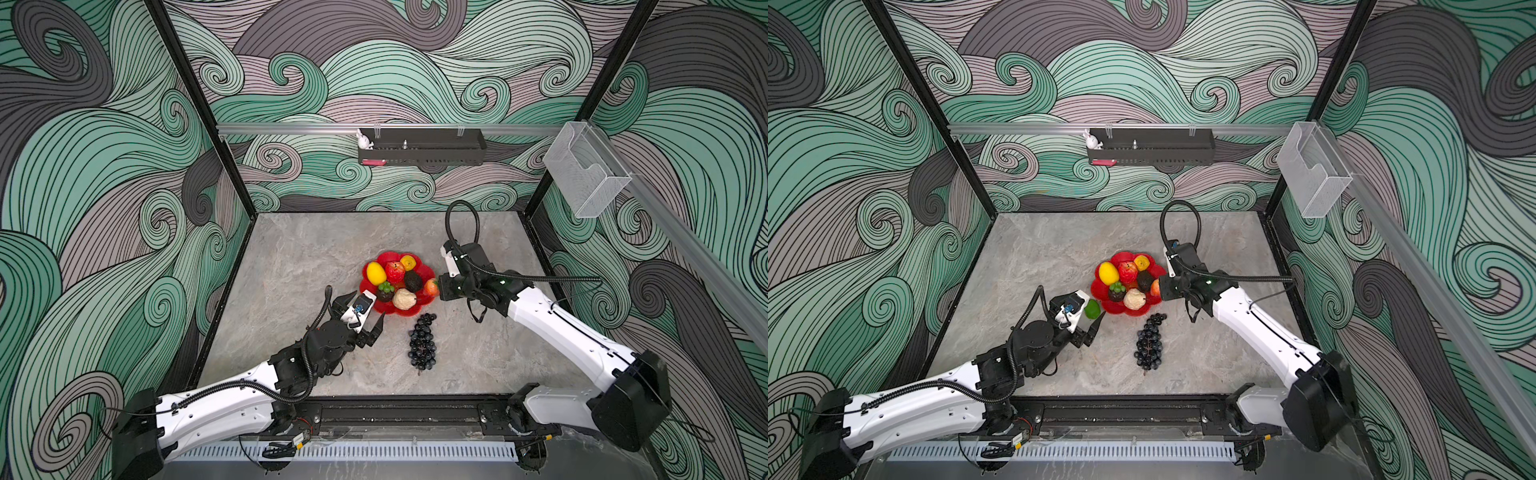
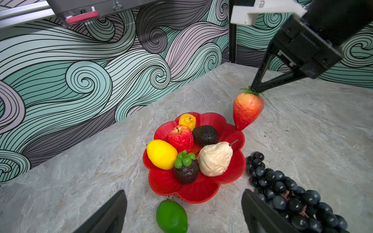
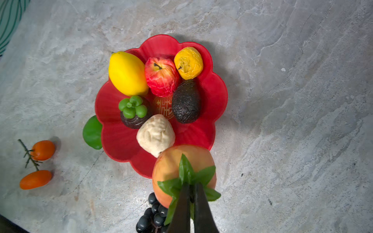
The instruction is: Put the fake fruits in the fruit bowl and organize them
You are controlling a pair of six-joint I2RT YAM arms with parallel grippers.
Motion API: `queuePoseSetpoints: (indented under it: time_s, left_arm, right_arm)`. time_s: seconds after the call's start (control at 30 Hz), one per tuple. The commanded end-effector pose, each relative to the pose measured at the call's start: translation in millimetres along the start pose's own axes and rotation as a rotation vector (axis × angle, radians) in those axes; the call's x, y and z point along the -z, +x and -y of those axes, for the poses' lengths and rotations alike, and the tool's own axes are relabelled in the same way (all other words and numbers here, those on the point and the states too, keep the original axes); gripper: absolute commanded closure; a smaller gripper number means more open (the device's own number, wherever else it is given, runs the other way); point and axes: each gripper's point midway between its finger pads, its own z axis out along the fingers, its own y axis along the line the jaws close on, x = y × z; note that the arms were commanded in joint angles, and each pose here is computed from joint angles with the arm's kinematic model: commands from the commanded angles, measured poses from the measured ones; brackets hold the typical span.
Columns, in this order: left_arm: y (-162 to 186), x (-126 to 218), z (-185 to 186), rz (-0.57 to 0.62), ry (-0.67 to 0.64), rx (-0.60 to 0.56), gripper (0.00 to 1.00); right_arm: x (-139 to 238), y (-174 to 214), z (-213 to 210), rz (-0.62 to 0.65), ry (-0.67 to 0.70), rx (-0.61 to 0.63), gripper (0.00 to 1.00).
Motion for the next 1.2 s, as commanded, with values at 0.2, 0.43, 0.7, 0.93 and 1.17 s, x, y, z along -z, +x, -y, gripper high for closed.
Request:
queuePoseSetpoints:
  time_s: [0.2,0.43,0.7,0.93,1.17]
  left_arm:
    - [-1.9,5.4,-21.7,0.010,-0.095,0.057,0.09]
    - [-0.3,4.1,-23.0,0.001,-0.105,0.048,0.09]
    - [3.0,2.2,-25.1,-0.007,-0.121,0.043,0.09]
    - [3.8,1.7,-26.2,-0.006,-0.125,0.048,0.09]
    - [4.0,2.3,-27.6,-0.002,-0.129,0.053,0.09]
  right_arm:
    - [-23.8,-11.8,2.6,-0.014,-0.017,0.034,0.97]
    - [-43.8,-11.2,1.2,-0.036,-0.020,0.040,0.97]
    - [-56.7,-2.6,1.4,-0.068,-0.021,0.053,0.98]
    - [-63.4,2.8,-1.4,-0.081,-0.035,0.060,0.98]
    - [-71.2,9.5,-3.9,-0.106,-0.034,0.078,0.97]
